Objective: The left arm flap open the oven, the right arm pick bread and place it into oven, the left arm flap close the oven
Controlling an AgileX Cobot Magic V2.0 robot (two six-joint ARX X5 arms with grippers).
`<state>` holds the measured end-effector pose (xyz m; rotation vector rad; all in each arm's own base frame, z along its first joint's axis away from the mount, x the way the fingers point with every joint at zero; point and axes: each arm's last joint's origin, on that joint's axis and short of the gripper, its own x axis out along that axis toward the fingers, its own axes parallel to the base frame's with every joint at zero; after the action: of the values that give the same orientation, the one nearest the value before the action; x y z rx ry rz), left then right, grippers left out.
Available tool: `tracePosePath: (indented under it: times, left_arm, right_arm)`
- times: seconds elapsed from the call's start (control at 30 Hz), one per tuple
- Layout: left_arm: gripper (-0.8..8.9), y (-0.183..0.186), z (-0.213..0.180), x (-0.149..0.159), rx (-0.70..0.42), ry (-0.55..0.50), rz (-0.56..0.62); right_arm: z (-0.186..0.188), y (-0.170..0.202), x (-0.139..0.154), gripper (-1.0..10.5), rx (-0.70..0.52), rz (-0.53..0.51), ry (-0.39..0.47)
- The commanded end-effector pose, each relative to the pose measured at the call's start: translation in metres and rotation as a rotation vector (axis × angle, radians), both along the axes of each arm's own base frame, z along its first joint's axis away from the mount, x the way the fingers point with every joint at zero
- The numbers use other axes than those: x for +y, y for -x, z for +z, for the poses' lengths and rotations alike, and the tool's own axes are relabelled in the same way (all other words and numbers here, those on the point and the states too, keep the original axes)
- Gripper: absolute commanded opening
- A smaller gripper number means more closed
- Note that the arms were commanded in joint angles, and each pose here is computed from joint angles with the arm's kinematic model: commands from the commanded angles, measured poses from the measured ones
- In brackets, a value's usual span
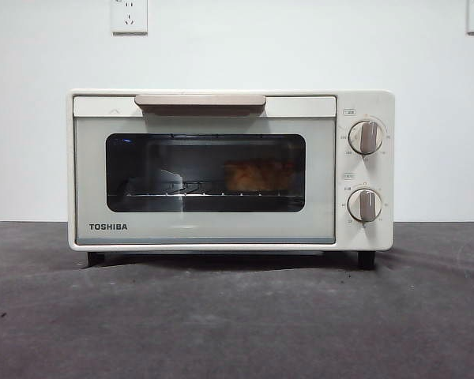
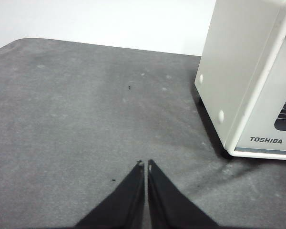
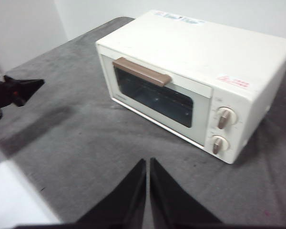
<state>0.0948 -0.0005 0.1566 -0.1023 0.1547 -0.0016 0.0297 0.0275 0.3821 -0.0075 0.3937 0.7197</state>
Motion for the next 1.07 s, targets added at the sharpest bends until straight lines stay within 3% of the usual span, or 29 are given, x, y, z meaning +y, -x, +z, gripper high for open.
tracePosePath:
  times: [0.03, 0.3, 0.43, 0.6, 0.8, 1.0, 1.07]
  left_arm:
    - [0.20, -0.001, -0.007, 0.000, 0.024, -0.005, 0.000]
    - [0.20, -0.001, -0.007, 0.000, 0.024, -0.005, 0.000]
    - [0.20, -0.001, -0.007, 0.000, 0.024, -0.005, 0.000]
    - [0.20, -0.001, -0.007, 0.000, 0.024, -0.005, 0.000]
    - [0.20, -0.001, -0.007, 0.000, 0.024, -0.005, 0.000]
    - [0.20, -0.001, -0.007, 0.000, 0.024, -0.005, 0.000]
    - [0.20, -0.001, -0.007, 0.000, 0.024, -0.005, 0.000]
  right_arm:
    - [-0.003, -0.005, 0.001, 0.1, -0.018, -0.054, -0.008]
    - [-0.074, -0.044, -0.004, 0.1, -0.226, -0.422, -0.114]
    - [-0.125, -0.056, -0.014, 0.1, -0.317, -0.526, -0.116]
    - [-0.176, -0.064, -0.022, 0.1, -0.379, -0.586, -0.103]
    - [-0.212, -0.066, -0.026, 0.1, -0.354, -0.627, -0.086]
    - [-0.232, -0.066, -0.027, 0.1, -0.207, -0.655, -0.034]
    - [-0.232, -0.066, -0.027, 0.1, -0.208, -0.662, -0.021]
